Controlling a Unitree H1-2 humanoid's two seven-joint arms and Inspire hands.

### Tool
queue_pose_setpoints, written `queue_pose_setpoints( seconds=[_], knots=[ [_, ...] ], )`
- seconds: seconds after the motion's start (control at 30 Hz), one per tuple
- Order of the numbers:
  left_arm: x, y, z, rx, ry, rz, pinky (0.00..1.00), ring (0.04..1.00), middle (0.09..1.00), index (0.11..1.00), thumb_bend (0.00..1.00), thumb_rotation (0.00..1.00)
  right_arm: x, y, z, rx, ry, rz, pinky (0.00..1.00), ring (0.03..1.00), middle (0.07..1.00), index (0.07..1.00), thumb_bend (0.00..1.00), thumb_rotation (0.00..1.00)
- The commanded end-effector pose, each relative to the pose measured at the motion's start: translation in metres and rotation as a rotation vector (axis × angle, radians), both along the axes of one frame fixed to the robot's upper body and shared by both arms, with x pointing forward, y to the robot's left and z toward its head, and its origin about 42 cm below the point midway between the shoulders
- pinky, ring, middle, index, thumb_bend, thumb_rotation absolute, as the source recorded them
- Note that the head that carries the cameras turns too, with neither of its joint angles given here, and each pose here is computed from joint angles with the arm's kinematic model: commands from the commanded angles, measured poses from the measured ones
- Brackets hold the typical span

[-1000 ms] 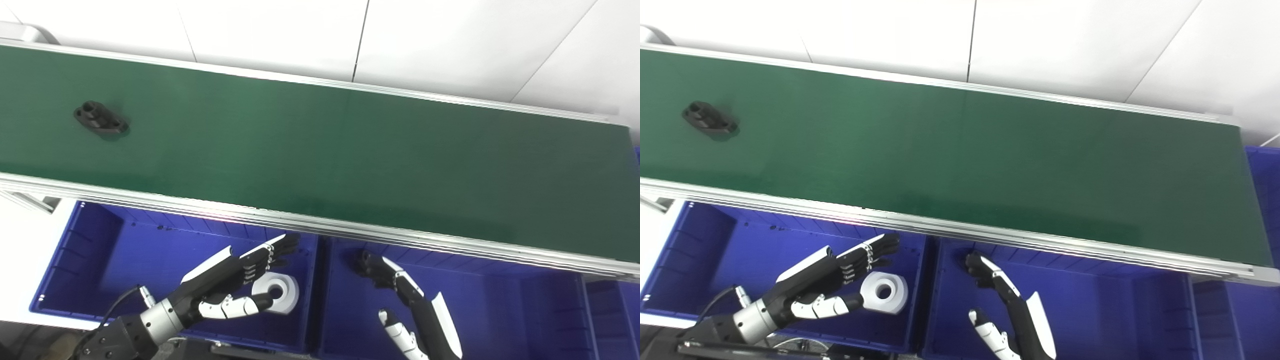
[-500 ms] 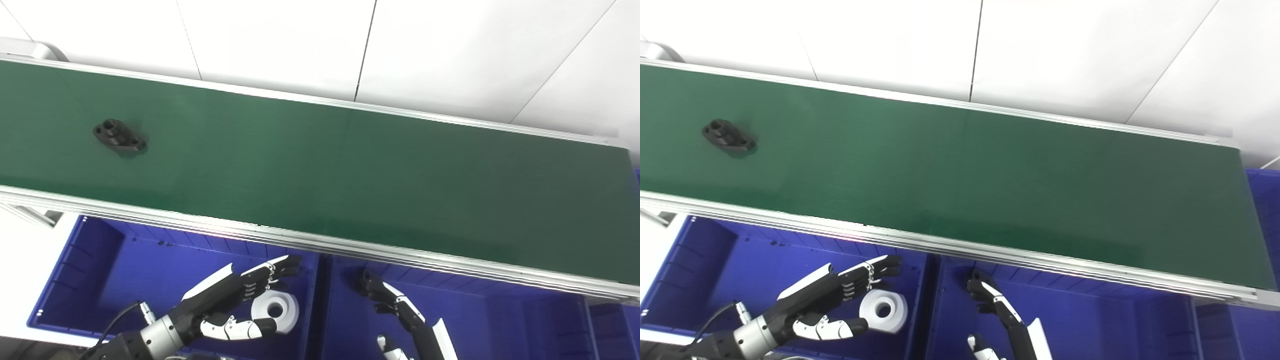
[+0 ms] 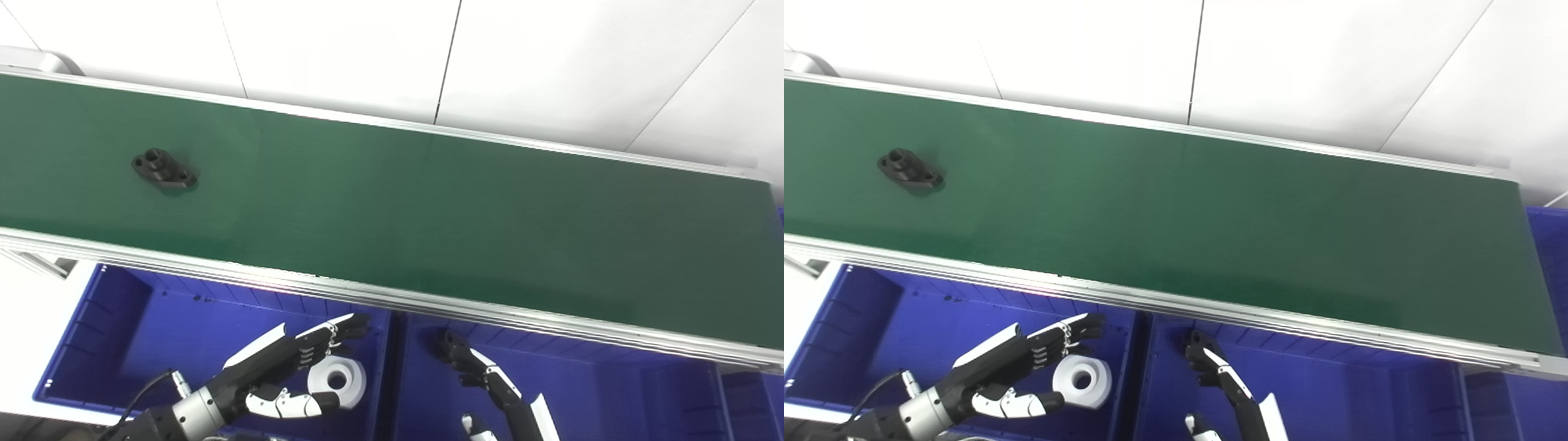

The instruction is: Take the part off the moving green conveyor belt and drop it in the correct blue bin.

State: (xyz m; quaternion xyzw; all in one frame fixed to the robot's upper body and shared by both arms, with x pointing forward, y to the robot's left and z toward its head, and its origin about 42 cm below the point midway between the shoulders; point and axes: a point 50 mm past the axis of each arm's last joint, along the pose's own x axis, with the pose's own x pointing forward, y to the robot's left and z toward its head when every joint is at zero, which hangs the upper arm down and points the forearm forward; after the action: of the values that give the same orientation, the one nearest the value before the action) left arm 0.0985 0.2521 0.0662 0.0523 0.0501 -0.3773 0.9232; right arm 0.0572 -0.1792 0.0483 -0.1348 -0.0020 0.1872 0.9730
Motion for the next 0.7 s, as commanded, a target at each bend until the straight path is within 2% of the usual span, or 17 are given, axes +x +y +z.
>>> queue_pose_setpoints(
  seconds=[0.0, 0.27, 0.43, 0.67],
  knots=[
    [0.002, 0.001, 0.005, -0.013, -0.044, 0.0, 0.9, 0.959, 0.98, 0.955, 0.47, 0.47, 0.001, 0.0, 0.009, 0.029, -0.073, -0.001, 0.71, 0.787, 0.819, 0.835, 0.54, 0.89],
    [0.004, -0.001, 0.006, -0.007, -0.054, -0.005, 0.88, 0.953, 0.979, 0.954, 0.47, 0.48, 0.017, -0.005, 0.026, -0.009, -0.176, 0.014, 0.77, 0.806, 0.812, 0.821, 0.52, 0.95],
    [0.005, 0.002, 0.004, -0.009, -0.051, 0.0, 0.88, 0.952, 0.979, 0.955, 0.48, 0.49, 0.025, -0.004, 0.041, -0.033, -0.235, 0.031, 0.72, 0.775, 0.796, 0.806, 0.54, 0.95],
    [0.007, 0.001, 0.004, -0.023, -0.049, -0.005, 0.89, 0.959, 0.98, 0.955, 0.48, 0.48, 0.047, -0.011, 0.075, -0.141, -0.324, 0.068, 0.73, 0.778, 0.804, 0.812, 0.54, 0.99]
  ],
)
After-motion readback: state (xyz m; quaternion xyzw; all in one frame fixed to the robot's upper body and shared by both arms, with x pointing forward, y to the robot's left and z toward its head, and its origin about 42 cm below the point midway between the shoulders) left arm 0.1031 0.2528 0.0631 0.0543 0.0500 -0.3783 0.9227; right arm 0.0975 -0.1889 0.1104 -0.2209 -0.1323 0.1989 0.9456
